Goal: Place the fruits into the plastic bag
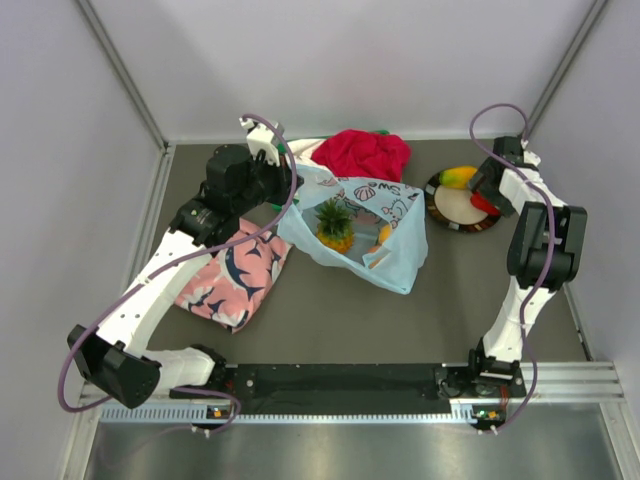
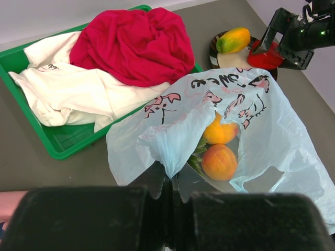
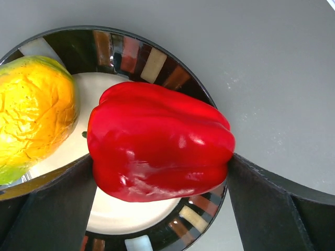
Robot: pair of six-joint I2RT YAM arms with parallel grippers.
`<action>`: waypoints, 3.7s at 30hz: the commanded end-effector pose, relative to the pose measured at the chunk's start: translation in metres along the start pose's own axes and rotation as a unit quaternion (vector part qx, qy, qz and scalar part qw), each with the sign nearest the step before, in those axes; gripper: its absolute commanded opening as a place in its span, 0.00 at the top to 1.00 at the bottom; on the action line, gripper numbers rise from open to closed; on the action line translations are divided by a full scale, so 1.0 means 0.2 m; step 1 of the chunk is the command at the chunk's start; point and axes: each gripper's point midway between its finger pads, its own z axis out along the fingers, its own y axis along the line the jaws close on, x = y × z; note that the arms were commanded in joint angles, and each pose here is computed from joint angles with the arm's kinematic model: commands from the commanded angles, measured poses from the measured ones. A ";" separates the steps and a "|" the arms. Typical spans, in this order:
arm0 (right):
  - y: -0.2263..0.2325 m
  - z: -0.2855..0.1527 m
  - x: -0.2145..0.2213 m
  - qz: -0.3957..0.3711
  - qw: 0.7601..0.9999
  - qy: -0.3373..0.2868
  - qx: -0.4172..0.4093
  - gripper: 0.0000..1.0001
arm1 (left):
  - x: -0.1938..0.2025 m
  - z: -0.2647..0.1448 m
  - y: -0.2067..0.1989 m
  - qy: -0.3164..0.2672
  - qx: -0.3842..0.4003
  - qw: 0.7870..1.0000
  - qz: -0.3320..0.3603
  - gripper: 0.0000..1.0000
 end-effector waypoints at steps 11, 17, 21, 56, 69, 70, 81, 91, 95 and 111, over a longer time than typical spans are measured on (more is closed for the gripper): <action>0.04 -0.07 -0.09 0.015 0.998 -0.031 -0.044 0.21 | -0.11 -0.05 -0.02 -0.034 0.005 0.999 0.010 1.00; 0.02 -0.16 -0.06 0.015 0.997 -0.035 -0.061 0.36 | -0.11 -0.05 -0.03 -0.035 0.009 0.999 0.011 1.00; 0.00 -0.21 -0.03 0.014 0.997 -0.035 -0.069 0.41 | -0.11 -0.05 -0.03 -0.035 0.008 0.999 0.009 1.00; 0.67 -2.13 0.61 -0.202 0.741 -0.107 -0.631 0.70 | -0.09 -0.03 -0.03 -0.028 0.012 1.000 0.005 1.00; 0.87 -1.91 1.12 -0.258 0.755 0.034 -0.602 0.71 | -0.10 -0.04 -0.04 -0.031 0.017 0.999 0.006 1.00; 0.88 -1.84 1.13 -0.251 0.774 0.039 -0.580 0.72 | -0.10 -0.04 -0.05 -0.032 0.018 0.999 0.006 1.00; 0.83 -1.50 1.36 -0.304 0.848 0.070 -0.428 0.73 | -0.10 -0.04 -0.04 -0.032 0.017 0.999 0.006 1.00; 0.66 -1.27 1.48 -0.330 0.882 0.094 -0.323 0.73 | -0.10 -0.04 -0.04 -0.032 0.014 0.999 0.007 1.00; 0.65 -1.22 1.49 -0.326 0.888 0.090 -0.312 0.72 | -0.10 -0.04 -0.04 -0.031 0.014 0.999 0.006 1.00; 0.66 -1.13 1.55 -0.328 0.896 0.091 -0.285 0.45 | -0.10 -0.04 -0.04 -0.034 0.013 0.999 0.007 1.00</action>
